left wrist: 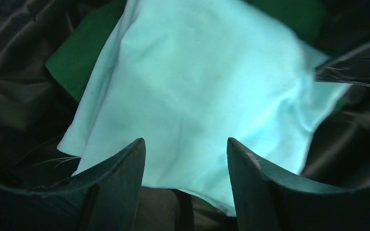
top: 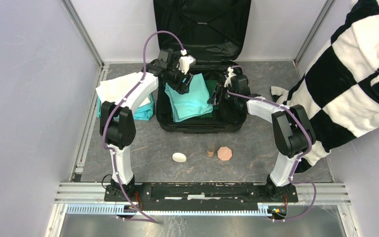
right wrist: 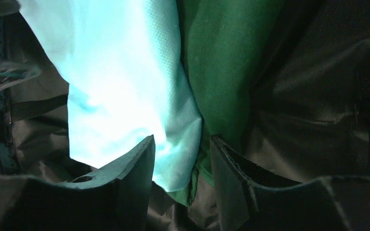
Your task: Pack the luggage
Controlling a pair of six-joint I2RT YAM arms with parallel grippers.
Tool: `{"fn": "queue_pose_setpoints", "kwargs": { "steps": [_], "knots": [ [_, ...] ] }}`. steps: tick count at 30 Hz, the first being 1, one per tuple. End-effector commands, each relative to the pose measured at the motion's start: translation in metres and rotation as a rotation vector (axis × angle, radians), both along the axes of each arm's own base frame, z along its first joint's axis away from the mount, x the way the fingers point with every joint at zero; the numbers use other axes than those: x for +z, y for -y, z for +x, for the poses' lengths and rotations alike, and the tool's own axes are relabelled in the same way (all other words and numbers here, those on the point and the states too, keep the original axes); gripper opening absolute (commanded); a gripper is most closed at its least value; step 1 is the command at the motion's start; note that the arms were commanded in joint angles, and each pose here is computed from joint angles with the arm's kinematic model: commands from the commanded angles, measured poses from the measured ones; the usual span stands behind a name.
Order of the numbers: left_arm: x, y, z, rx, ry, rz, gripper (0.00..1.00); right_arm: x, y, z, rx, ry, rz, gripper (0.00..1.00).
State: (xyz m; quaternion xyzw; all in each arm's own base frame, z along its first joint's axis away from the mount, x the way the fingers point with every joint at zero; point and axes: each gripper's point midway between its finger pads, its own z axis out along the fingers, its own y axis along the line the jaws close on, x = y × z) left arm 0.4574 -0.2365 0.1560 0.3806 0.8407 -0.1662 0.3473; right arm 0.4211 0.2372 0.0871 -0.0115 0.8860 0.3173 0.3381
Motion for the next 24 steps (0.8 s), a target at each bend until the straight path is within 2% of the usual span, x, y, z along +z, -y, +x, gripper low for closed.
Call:
{"fn": "queue_pose_setpoints", "kwargs": {
  "steps": [1,6,9,11,16,19,20,23,24],
  "knots": [
    [-0.016,-0.013,0.039,0.153,0.094,0.062,0.66,0.008,-0.009,0.014,0.012,0.036,0.007,0.5],
    [-0.029,-0.028,0.062,0.258,0.147,0.122,0.54,-0.005,-0.017,0.007,0.038,0.015,-0.013,0.33],
    [-0.034,-0.025,0.065,0.261,0.148,0.116,0.52,-0.006,-0.026,-0.001,0.062,0.015,-0.011,0.17],
    [-0.037,-0.023,0.068,0.263,0.149,0.111,0.52,-0.006,-0.035,-0.008,0.08,0.012,-0.004,0.11],
    [-0.043,-0.018,0.074,0.254,0.156,0.097,0.52,-0.001,-0.058,-0.033,0.12,-0.004,0.073,0.07],
    [-0.047,-0.014,0.074,0.238,0.152,0.091,0.52,0.001,-0.061,-0.043,0.119,-0.014,0.107,0.07],
    [-0.048,-0.012,0.074,0.233,0.15,0.09,0.53,0.001,-0.06,-0.043,0.113,-0.013,0.103,0.1],
    [-0.052,-0.009,0.071,0.219,0.143,0.089,0.54,0.001,-0.051,-0.033,0.097,-0.011,0.048,0.41],
    [-0.053,-0.009,0.07,0.218,0.142,0.091,0.54,0.007,-0.045,-0.024,0.09,0.0,0.042,0.45]
  ]
}}
